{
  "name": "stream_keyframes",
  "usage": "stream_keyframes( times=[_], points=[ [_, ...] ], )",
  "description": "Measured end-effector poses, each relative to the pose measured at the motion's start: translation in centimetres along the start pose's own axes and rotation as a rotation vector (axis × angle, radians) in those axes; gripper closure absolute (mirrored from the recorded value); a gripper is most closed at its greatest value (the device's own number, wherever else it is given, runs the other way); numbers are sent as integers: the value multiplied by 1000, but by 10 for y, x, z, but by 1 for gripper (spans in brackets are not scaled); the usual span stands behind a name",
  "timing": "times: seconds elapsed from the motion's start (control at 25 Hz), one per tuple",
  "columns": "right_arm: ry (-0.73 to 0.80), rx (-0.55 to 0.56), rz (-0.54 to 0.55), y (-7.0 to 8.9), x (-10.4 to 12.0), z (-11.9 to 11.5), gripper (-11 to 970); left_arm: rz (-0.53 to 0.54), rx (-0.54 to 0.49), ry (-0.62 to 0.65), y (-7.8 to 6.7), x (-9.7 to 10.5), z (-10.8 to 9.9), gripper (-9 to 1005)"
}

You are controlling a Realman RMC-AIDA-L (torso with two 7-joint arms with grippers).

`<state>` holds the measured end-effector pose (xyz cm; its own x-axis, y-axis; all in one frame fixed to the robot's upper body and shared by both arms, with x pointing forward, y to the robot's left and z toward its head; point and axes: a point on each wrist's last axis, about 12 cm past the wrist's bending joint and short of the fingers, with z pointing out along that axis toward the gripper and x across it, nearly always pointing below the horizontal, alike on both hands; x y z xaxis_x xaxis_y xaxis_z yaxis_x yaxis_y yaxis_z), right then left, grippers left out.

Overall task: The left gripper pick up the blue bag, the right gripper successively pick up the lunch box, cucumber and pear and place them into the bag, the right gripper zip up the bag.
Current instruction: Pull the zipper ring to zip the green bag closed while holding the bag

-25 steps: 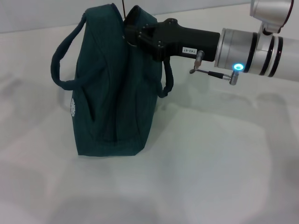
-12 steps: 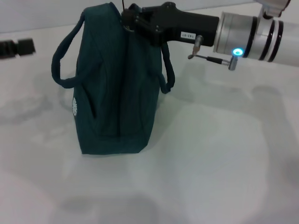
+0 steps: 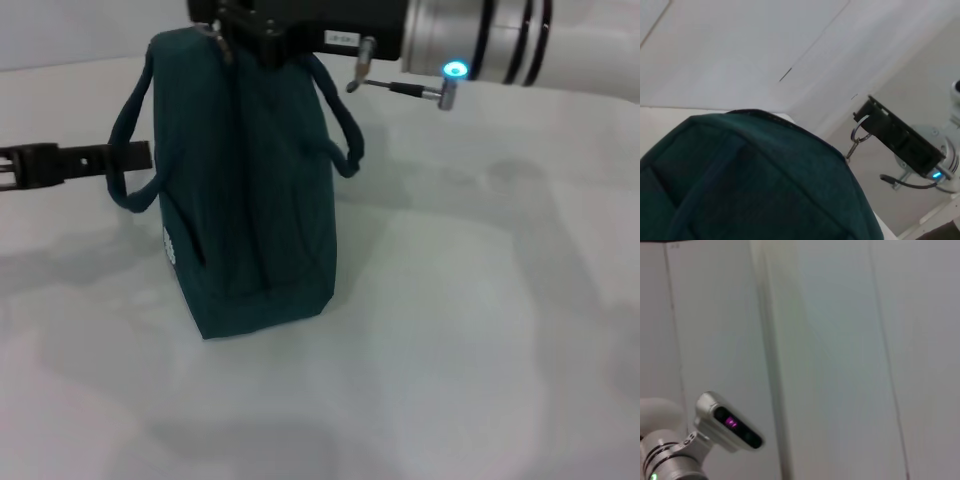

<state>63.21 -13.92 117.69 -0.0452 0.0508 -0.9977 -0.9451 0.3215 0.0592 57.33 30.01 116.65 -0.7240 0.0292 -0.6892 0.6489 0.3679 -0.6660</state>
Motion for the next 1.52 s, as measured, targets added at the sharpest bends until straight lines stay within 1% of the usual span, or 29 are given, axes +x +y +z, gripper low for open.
stream_keyframes(
  times=[0.12,0.24,0.52,0.64,0.84,1.08,1.28,1.44,1.52],
  points=[
    [35,-13,-18,0,-2,10,948,15,-4,3,-3,1,8,492],
    [61,-7,-25,-1,0,13,948,21,3,8,-5,1,16,492],
    [76,24,-34,-4,1,14,948,9,2,14,-5,-2,24,493],
    [79,27,-37,-5,2,14,948,-12,-18,26,-4,-4,30,493],
    [84,37,-34,-5,5,11,949,-34,-67,90,0,-5,44,493],
    [87,45,-27,-5,8,7,949,-61,-81,95,2,-7,48,492],
    [87,47,-21,-5,10,5,949,-65,-72,93,2,-8,49,499],
    [87,51,-18,-5,12,2,949,-90,-15,107,-5,-11,50,512],
    [86,51,-19,-5,12,2,949,-111,-3,113,-8,-13,51,519]
  ],
)
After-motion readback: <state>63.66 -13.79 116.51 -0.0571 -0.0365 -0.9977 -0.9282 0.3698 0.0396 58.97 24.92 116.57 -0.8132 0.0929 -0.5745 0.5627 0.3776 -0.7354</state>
